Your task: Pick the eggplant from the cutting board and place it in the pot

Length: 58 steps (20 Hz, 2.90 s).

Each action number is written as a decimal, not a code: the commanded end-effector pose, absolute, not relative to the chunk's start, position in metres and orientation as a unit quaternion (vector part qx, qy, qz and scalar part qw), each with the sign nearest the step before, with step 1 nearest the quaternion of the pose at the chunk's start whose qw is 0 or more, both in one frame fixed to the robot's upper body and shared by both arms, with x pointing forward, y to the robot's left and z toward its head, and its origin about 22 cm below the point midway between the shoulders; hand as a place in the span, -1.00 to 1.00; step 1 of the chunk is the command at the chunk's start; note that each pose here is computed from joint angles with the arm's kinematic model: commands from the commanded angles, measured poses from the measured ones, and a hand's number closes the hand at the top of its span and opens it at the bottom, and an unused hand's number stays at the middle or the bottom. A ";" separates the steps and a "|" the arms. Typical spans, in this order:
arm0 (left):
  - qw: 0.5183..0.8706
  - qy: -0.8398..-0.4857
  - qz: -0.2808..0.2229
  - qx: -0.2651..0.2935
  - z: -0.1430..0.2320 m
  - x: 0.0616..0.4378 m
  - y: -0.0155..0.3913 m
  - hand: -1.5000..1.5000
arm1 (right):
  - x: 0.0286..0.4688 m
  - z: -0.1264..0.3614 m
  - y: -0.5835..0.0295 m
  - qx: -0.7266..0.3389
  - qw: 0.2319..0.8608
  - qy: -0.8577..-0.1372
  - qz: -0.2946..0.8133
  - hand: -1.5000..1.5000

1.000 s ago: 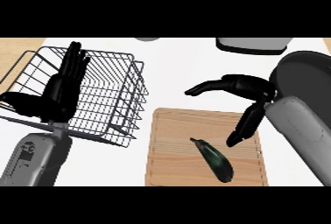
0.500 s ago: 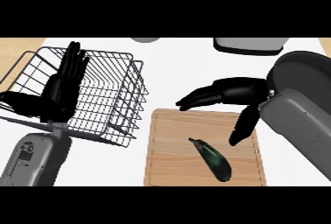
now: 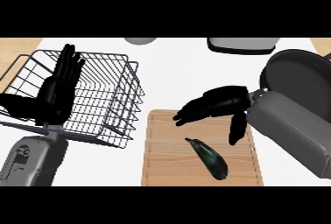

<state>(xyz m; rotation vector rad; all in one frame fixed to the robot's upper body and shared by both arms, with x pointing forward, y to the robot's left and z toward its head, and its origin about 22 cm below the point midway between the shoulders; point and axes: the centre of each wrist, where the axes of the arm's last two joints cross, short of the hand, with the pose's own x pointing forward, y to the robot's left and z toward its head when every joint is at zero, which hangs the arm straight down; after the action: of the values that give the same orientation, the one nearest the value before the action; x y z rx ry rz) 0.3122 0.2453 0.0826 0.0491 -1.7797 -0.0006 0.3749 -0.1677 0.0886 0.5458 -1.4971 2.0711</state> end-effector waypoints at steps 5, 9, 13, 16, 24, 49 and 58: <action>0.632 -0.774 0.008 0.025 0.085 0.304 0.252 0.00 | 0.376 0.047 -0.171 0.300 0.243 -0.473 0.792 -1.00; 0.632 -0.774 0.016 0.032 0.087 0.310 0.265 0.00 | 0.370 0.026 -0.169 0.317 0.224 -0.490 0.781 -1.00; 0.628 -0.777 0.005 0.040 0.080 0.302 0.258 0.00 | 0.378 0.027 -0.159 0.321 0.216 -0.506 0.771 -1.00; 0.635 -0.771 0.021 0.043 0.079 0.305 0.251 0.00 | 0.376 0.024 -0.160 0.325 0.211 -0.494 0.778 -1.00; 0.635 -0.771 0.017 0.044 0.070 0.305 0.270 0.00 | 0.367 -0.015 -0.150 0.274 0.209 -0.484 0.804 -1.00; 0.633 -0.772 0.024 0.049 0.092 0.313 0.270 0.00 | 0.313 -0.058 -0.115 0.349 0.116 -0.518 0.772 1.00; 0.633 -0.772 0.022 0.050 0.084 0.309 0.278 0.00 | 0.336 -0.015 -0.140 0.270 0.127 -0.605 0.739 1.00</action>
<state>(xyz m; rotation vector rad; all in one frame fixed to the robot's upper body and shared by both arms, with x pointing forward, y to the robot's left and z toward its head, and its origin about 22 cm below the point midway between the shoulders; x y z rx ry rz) 0.3039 0.2726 0.0791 0.1093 -1.7558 0.0524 0.3275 -0.1243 -0.0288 0.7376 -1.6540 2.2596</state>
